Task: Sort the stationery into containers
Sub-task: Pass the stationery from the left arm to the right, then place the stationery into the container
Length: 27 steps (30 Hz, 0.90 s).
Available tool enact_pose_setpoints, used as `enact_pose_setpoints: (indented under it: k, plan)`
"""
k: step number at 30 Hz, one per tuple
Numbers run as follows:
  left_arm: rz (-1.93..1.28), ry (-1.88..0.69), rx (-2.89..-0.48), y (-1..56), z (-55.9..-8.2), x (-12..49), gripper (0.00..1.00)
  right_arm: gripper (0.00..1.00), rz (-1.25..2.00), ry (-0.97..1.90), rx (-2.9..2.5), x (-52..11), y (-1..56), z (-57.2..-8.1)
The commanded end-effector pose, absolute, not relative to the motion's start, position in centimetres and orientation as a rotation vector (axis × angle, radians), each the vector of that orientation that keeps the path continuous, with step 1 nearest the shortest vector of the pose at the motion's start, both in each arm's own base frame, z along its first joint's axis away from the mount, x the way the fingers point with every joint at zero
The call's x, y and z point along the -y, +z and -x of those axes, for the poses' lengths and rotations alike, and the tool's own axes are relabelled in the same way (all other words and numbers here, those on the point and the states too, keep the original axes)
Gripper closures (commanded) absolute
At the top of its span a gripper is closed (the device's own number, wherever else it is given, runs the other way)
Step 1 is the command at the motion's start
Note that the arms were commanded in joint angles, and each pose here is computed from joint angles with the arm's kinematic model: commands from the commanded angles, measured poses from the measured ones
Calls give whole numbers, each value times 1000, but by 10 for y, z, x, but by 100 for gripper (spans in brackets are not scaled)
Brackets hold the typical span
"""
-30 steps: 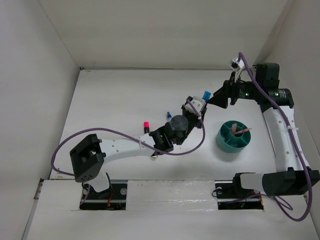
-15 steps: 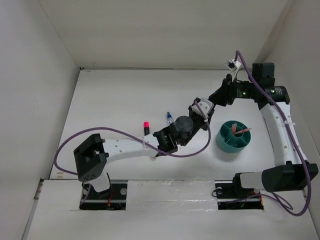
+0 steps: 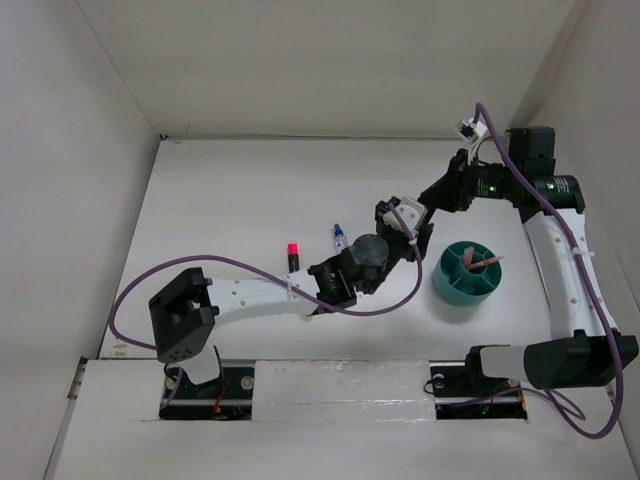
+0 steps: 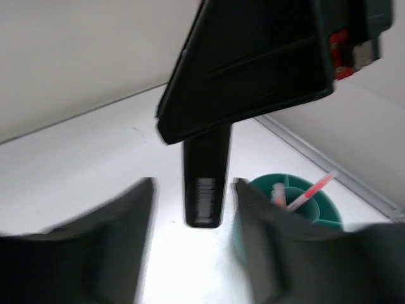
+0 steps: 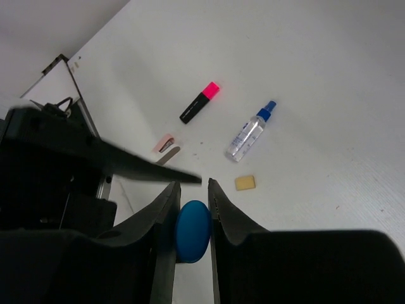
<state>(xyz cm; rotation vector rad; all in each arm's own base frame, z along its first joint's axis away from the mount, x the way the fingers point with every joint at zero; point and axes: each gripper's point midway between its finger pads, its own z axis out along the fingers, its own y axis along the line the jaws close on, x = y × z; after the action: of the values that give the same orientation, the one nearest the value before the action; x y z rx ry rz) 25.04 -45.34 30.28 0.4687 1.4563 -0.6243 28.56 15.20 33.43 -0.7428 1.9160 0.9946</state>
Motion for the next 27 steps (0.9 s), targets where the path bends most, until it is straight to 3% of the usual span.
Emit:
enact_pose_setpoints:
  k: [1,2,13,20,27]
  plan:
    - [-360,-627,-1449,321,-255,442,42,100,742,903,-1855,-138,348,-291]
    - [-352,-620,-1460,318,-256,441,1,100,766,885,-1841,-137,349,-288]
    - [-266,-593,-1631,288,-251,413,0,100,847,540,-1844,-49,312,-327]
    - [-299,-567,-1796,238,-232,382,0,100,1091,638,-1855,-24,266,-323]
    - [-312,-553,-1872,200,-214,346,0,100,1033,691,-1919,-2,237,-341]
